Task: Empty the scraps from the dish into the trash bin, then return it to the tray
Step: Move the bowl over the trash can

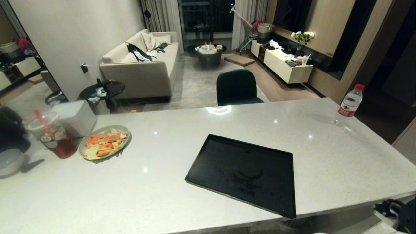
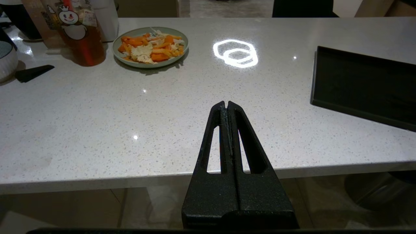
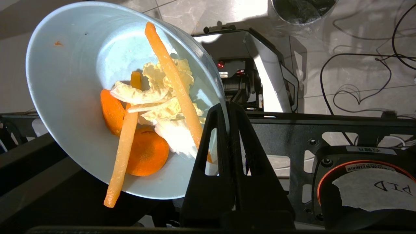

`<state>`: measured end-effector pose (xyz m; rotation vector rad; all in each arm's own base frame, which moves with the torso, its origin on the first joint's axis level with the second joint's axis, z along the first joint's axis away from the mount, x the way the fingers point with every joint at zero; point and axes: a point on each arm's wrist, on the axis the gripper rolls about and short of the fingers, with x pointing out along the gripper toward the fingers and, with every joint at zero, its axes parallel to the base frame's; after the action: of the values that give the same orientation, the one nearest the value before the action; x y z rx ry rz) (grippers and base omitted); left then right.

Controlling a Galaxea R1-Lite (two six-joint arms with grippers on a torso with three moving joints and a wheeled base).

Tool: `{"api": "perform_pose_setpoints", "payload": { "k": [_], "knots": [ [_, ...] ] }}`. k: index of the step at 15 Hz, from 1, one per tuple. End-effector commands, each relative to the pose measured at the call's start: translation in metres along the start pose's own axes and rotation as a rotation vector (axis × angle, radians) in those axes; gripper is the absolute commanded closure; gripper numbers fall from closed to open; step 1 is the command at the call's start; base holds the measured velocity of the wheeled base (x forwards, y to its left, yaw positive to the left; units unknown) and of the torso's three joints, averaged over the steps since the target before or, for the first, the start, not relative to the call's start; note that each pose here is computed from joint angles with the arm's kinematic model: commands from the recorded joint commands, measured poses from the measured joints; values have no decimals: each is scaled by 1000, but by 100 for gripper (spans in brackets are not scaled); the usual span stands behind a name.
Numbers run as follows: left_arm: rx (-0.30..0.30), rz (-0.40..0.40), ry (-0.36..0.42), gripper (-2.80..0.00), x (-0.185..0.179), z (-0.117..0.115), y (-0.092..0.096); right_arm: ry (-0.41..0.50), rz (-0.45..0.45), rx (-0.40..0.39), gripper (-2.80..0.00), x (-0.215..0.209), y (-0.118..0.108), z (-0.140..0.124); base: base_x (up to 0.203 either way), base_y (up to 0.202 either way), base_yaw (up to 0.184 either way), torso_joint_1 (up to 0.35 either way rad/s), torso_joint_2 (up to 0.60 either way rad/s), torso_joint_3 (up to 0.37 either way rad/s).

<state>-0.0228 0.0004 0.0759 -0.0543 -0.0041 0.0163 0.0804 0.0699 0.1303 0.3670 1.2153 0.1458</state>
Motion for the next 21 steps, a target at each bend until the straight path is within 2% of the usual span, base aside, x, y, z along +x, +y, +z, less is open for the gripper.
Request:
{"api": "perform_pose_setpoints", "payload": {
  "k": [1,21],
  "knots": [
    [-1,1,1,0,0,0,0,11,-11,8,0,3,1,1,0,0,0,0,0,0],
    [-1,1,1,0,0,0,0,7,-17,25,0,6,0,4,0,0,0,-127,324,192]
  ]
}}
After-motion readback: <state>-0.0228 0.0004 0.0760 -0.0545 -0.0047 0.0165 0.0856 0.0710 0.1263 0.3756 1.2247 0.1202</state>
